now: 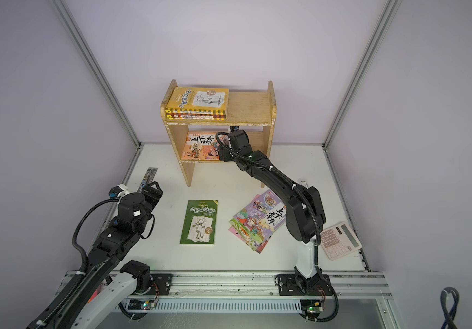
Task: Stacking books/files
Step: Move the book to the bookshelf, then pick up the book at the center of the table.
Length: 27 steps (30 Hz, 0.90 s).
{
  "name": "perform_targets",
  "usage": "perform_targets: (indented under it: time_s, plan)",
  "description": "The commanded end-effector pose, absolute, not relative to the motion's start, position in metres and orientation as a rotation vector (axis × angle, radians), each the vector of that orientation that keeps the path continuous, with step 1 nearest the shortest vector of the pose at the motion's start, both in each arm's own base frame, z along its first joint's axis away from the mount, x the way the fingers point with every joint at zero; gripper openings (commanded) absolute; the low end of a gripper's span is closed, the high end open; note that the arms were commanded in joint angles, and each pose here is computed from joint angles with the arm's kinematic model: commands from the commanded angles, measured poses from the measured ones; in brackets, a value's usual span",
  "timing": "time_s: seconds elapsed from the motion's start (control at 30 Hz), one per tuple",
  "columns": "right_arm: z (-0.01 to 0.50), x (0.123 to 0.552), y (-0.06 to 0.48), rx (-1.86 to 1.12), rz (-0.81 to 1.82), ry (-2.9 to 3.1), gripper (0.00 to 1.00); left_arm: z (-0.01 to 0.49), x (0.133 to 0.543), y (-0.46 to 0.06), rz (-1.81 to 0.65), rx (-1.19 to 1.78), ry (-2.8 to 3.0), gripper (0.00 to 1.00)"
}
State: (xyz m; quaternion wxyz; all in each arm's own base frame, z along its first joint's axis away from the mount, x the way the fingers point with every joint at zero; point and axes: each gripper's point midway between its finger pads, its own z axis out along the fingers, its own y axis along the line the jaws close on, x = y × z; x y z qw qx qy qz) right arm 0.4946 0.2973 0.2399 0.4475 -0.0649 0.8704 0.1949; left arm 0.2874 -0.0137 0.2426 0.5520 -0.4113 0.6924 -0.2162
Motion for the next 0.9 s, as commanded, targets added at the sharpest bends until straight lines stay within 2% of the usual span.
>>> perform_targets:
  time_s: [0.0,0.23,0.5,0.63,0.87]
  plan:
    - [0.248,0.492,0.284,-0.151,0.402,2.143,0.80,0.244,0.286,-0.013,-0.506,-0.968,1.636,0.85]
    - [0.276,0.478,0.263,-0.187,0.310,2.100,0.81,0.249,0.289,-0.020,-0.515,-0.902,1.672,0.88]
    - [0.292,0.427,0.234,-0.239,0.299,2.107,0.80,0.259,0.313,-0.068,-0.535,-0.564,1.910,0.90]
    - [0.276,0.391,0.222,-0.271,0.334,2.181,0.79,0.250,0.323,-0.103,-0.586,-0.364,2.039,0.91]
    - [0.218,0.340,0.199,-0.228,0.347,2.381,0.78,0.222,0.327,-0.167,-0.631,-0.102,2.178,0.91]
